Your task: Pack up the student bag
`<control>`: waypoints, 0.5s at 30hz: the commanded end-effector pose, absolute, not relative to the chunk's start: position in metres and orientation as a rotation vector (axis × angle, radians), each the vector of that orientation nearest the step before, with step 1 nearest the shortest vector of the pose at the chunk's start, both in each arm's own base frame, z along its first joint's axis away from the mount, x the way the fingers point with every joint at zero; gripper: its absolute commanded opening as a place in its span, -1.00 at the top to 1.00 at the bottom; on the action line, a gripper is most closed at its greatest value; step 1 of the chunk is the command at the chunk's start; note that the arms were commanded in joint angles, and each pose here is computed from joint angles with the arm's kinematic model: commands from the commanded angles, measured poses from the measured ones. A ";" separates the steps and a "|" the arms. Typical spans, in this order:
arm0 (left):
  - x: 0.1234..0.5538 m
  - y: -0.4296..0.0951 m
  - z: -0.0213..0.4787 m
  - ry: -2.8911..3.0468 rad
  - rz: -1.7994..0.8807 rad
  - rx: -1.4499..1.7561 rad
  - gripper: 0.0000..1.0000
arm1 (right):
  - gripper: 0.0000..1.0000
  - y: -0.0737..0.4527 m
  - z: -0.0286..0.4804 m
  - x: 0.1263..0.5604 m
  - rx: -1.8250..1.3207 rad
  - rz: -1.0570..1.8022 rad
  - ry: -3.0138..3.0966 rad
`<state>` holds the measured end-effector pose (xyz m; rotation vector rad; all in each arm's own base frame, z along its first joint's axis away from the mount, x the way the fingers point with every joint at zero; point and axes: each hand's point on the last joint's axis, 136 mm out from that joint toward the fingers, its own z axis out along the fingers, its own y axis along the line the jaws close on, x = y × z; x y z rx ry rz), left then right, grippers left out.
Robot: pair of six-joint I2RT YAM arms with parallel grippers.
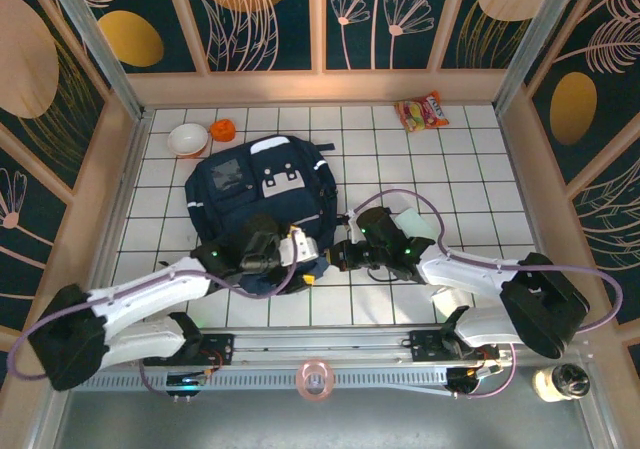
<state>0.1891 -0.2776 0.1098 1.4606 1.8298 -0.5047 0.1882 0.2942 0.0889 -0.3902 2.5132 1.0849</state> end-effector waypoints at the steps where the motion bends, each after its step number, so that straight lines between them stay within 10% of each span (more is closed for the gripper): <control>1: 0.209 -0.296 0.120 1.827 -0.511 1.389 -0.52 | 1.00 0.302 0.114 0.192 -0.404 1.121 2.431; 5: 0.217 -0.296 0.108 1.864 -0.462 1.376 1.00 | 1.00 0.298 0.117 0.193 -0.396 1.098 2.418; 15: 0.170 -0.278 0.136 1.669 -0.565 1.520 1.00 | 1.00 0.223 0.079 0.254 -0.013 0.729 2.476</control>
